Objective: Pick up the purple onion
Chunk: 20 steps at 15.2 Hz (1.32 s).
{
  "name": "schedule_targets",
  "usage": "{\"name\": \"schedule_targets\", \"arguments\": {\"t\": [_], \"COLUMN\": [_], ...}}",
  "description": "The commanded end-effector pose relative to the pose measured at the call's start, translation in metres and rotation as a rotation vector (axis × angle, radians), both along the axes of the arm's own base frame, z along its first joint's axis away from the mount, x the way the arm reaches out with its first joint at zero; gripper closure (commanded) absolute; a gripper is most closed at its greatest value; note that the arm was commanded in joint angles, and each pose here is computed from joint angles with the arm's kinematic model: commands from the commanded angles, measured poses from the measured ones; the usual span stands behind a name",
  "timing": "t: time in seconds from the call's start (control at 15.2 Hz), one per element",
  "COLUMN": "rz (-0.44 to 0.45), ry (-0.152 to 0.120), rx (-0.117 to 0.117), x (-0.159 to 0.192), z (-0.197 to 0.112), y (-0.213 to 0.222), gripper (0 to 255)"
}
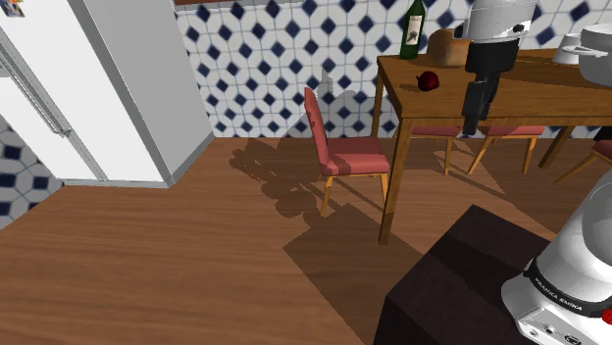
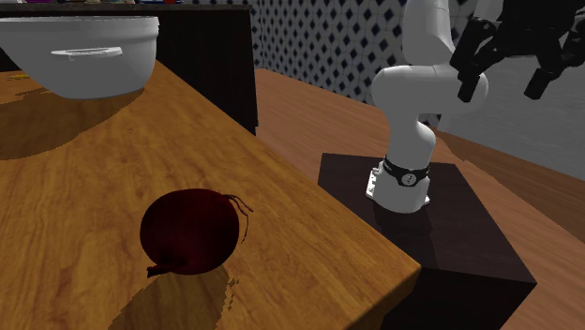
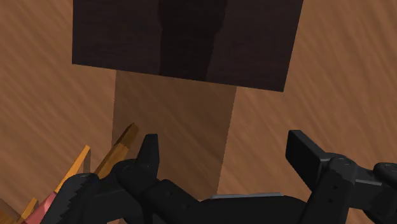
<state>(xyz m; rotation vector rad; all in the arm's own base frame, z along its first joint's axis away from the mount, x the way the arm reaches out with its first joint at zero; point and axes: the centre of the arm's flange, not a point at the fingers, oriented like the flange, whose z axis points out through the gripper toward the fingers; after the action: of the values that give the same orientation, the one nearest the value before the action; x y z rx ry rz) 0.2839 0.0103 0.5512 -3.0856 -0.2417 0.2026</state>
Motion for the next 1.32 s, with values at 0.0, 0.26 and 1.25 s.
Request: {"name": "schedule_targets", "arguments": {"t": [0.0,0.26,1.25], "rz": [0.0,-0.071,-0.335], "ry": [0.0,-0.01,-0.046], "rx": [0.0,-0.009,-0.043], "x": [0.0,0.042,0.18], "z": [0.0,-0.001,0.0], "y": [0.0,-0.029,-0.162], "gripper": [0,0,0]}}
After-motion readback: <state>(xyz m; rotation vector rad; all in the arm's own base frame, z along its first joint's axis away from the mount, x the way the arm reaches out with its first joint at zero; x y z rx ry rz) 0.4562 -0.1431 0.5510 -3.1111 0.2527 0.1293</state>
